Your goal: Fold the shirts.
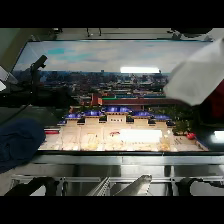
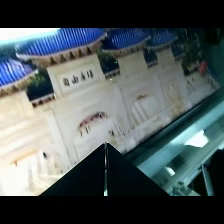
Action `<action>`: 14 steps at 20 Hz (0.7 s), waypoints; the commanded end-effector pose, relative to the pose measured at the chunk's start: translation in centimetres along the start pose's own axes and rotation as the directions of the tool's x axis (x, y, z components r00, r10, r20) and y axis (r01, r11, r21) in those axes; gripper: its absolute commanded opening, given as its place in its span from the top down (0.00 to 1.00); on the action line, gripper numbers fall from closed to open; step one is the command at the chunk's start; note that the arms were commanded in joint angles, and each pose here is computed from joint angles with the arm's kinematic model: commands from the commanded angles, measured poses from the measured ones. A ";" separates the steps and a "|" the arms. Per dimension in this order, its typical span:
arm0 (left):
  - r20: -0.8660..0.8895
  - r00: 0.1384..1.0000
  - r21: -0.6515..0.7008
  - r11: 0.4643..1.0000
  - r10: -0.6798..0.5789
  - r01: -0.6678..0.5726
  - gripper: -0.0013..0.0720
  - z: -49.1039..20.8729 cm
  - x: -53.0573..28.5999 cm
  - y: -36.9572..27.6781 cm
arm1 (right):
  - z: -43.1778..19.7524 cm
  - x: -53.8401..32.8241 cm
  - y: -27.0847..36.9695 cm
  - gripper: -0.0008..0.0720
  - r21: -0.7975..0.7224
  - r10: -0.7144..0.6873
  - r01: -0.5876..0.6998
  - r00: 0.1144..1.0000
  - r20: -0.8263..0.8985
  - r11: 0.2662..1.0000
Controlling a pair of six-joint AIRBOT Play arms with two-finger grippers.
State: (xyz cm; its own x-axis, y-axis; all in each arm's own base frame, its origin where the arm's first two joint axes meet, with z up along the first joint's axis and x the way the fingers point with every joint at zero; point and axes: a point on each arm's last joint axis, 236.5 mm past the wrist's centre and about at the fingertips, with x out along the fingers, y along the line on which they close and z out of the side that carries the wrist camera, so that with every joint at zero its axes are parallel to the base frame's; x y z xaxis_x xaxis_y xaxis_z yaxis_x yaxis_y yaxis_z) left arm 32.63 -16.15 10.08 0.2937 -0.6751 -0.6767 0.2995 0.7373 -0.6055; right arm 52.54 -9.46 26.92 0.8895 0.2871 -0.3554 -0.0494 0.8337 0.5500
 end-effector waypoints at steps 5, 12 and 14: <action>0.133 0.988 -0.084 0.994 0.080 -0.069 0.96 2.9 -2.2 4.1 | 9.4 -1.7 -6.7 0.97 -0.059 -0.054 0.069 0.970 0.238 0.996; 0.074 0.996 -0.053 0.998 0.048 -0.044 0.96 1.6 -1.2 2.6 | -8.6 -4.3 -18.6 0.97 0.187 -0.144 0.223 0.921 -0.362 0.957; 0.055 0.998 -0.031 0.999 0.033 -0.031 0.96 1.2 -0.6 1.6 | -10.5 -5.0 -18.1 0.97 0.284 -0.103 0.243 0.897 -0.431 0.927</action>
State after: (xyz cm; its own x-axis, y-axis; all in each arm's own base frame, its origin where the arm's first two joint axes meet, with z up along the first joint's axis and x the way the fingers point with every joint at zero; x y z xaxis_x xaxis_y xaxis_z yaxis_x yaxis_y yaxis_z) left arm 34.68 -13.44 10.16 0.3829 -0.6371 -0.6690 0.2368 0.7676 -0.5955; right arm 48.07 -22.61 14.32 0.7427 0.2589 -0.6176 0.2138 0.7822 0.5851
